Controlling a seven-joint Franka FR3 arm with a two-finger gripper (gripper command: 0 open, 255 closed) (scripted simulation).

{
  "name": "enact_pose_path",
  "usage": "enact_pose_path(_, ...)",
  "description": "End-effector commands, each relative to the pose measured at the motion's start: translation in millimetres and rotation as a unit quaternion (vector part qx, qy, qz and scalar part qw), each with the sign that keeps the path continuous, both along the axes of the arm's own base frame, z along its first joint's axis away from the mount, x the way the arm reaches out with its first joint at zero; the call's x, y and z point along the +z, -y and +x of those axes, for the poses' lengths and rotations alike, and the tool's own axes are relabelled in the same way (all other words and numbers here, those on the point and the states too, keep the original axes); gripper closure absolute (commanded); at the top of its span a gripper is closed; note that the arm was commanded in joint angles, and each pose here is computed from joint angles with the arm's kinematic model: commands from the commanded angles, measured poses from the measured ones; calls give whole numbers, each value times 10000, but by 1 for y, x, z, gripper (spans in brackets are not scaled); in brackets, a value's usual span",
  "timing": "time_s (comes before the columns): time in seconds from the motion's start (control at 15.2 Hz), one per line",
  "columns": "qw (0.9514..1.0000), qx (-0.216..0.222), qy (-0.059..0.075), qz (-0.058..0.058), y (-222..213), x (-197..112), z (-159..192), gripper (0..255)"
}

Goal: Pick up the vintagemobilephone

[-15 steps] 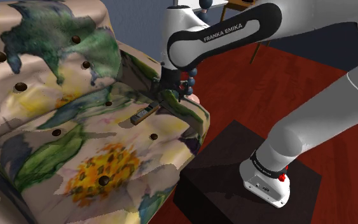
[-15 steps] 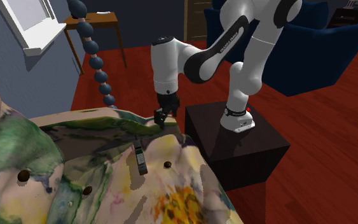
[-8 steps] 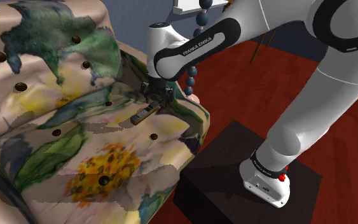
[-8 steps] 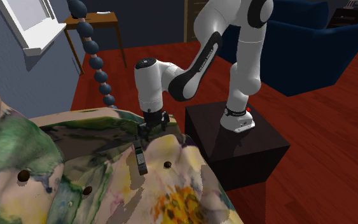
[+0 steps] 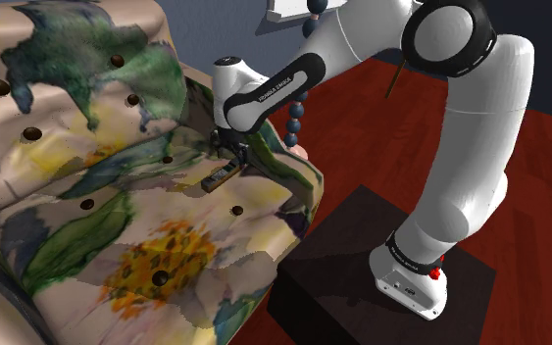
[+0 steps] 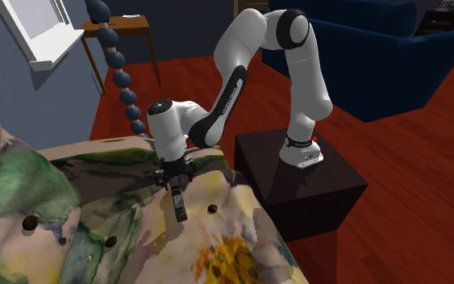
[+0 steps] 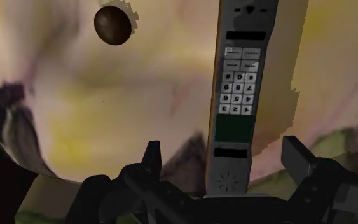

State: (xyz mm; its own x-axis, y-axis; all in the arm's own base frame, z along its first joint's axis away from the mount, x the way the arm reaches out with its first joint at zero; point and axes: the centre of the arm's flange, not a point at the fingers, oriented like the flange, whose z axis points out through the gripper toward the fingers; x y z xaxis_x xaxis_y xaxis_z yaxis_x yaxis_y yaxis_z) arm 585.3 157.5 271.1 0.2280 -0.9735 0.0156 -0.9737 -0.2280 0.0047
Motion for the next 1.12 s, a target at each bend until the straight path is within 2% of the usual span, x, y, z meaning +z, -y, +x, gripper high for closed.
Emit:
enact_pose_path(0.0, 9994, -331, 6, -36, 3, -18, 17, 0)
enact_pose_path(0.59, 9994, -331, 6, -36, 3, -58, 17, 0)
enact_pose_path(0.66, 9994, -331, 5, -36, 3, -58, 16, 255)
enact_pose_path(1.06, 9994, -331, 5, -36, 3, -57, 17, 255)
